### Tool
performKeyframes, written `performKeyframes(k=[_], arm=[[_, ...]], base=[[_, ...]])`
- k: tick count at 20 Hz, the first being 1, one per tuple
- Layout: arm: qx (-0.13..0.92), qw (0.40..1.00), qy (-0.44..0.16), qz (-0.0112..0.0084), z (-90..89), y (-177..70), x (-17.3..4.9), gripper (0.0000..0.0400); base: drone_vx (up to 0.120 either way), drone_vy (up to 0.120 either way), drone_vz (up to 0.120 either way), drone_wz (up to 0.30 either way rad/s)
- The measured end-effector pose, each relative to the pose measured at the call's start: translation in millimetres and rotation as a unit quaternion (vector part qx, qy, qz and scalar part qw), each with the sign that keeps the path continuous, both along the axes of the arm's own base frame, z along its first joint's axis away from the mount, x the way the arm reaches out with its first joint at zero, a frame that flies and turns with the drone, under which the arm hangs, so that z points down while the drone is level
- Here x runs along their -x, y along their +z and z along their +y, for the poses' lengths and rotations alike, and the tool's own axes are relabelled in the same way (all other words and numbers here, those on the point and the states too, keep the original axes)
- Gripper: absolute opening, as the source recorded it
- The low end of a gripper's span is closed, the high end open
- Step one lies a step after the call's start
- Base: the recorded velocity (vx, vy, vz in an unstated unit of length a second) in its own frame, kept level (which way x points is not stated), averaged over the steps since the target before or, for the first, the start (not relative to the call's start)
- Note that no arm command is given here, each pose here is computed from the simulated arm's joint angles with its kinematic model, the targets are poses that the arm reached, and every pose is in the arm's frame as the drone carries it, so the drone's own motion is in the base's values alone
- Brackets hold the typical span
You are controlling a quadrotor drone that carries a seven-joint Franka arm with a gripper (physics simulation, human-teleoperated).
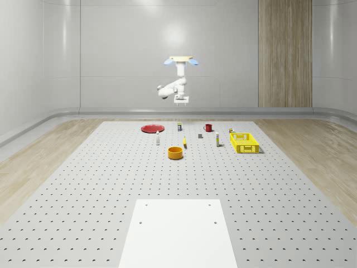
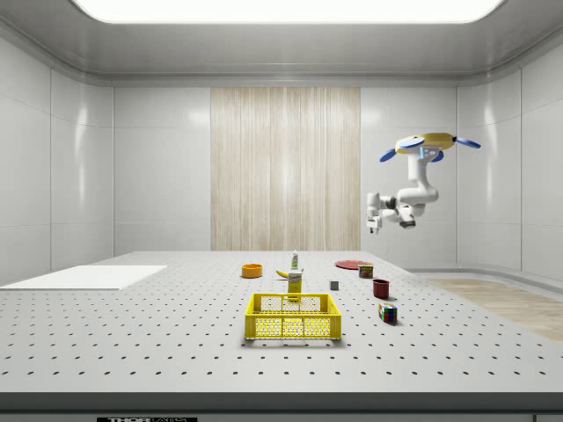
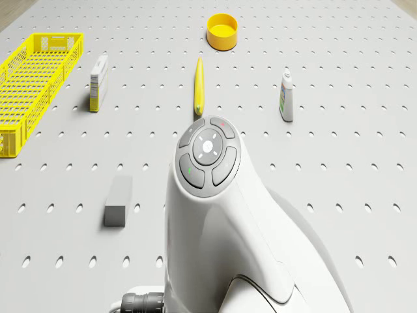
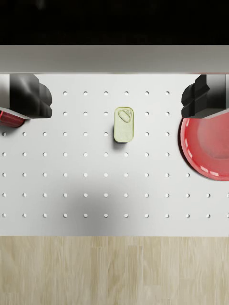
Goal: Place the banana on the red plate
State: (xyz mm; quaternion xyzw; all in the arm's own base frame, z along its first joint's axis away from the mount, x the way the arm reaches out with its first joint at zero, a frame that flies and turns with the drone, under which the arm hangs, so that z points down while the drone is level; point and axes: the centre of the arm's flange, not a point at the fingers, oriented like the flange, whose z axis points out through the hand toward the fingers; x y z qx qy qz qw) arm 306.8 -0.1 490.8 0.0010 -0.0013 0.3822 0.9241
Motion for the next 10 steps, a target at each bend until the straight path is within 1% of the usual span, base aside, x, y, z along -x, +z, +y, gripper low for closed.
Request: performKeyframes(k=[10], arm=[[0.001, 1.000, 0.000, 0.0001, -0.1, 0.0, 0.0, 0.0400]], base=[[0.120, 0.000, -0.120, 0.000]])
